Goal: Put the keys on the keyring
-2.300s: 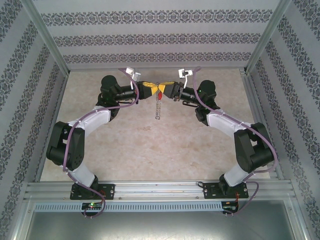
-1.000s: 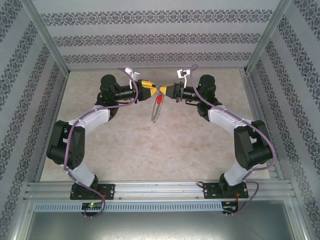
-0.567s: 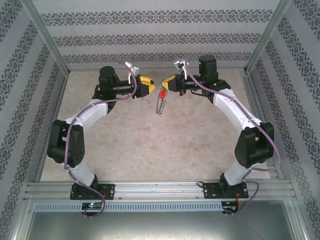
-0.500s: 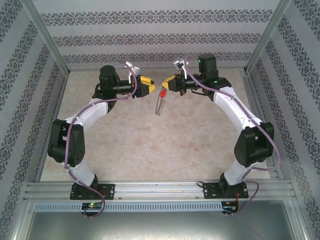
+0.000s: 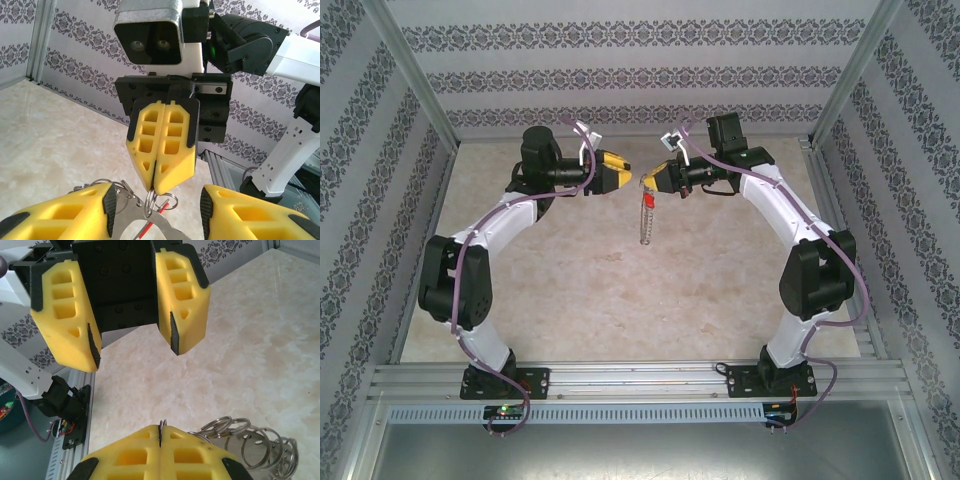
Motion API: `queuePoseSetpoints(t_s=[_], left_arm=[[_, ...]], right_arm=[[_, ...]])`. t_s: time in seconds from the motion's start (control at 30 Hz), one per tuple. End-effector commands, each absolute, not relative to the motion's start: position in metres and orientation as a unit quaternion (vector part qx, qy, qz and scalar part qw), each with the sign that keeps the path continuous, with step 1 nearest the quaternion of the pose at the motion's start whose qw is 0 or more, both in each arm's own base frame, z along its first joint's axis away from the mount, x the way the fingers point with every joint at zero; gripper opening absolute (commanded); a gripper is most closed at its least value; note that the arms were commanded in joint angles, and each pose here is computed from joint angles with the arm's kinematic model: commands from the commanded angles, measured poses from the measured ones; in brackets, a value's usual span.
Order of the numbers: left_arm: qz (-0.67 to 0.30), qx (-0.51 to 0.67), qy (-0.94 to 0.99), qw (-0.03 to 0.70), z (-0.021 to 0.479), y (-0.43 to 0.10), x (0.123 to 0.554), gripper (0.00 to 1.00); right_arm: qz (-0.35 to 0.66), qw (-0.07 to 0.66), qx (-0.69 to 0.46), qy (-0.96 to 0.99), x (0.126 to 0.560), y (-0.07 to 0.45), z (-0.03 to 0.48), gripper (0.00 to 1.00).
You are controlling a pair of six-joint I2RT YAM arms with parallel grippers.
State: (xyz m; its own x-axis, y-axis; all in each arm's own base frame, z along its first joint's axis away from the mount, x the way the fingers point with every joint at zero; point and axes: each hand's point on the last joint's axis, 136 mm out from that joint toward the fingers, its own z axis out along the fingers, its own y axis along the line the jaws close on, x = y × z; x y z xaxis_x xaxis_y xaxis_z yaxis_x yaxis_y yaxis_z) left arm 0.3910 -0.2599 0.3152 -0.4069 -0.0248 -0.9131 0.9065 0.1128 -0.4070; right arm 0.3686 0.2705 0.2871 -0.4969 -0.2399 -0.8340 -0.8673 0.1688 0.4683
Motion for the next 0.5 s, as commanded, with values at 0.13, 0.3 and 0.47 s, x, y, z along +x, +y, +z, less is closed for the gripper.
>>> queuePoseSetpoints(t_s=[0.13,0.3,0.47], left_arm=[[-0.579,0.364,0.617,0.389,0.306,-0.269,0.386,0.48],[-0.586,0.367,0.615,0.380,0.301,-0.275,0.384,0.47],[-0.591,0.368,0.615,0.371,0.295,-0.281,0.381,0.46]], right_arm=[[0.522,0.326,-0.420,0.667,0.364,0.278,0.306,0.00],[0.523,0.326,-0.419,0.667,0.365,0.280,0.306,0.00],[0.523,0.325,-0.419,0.667,0.364,0.281,0.305,0.00]])
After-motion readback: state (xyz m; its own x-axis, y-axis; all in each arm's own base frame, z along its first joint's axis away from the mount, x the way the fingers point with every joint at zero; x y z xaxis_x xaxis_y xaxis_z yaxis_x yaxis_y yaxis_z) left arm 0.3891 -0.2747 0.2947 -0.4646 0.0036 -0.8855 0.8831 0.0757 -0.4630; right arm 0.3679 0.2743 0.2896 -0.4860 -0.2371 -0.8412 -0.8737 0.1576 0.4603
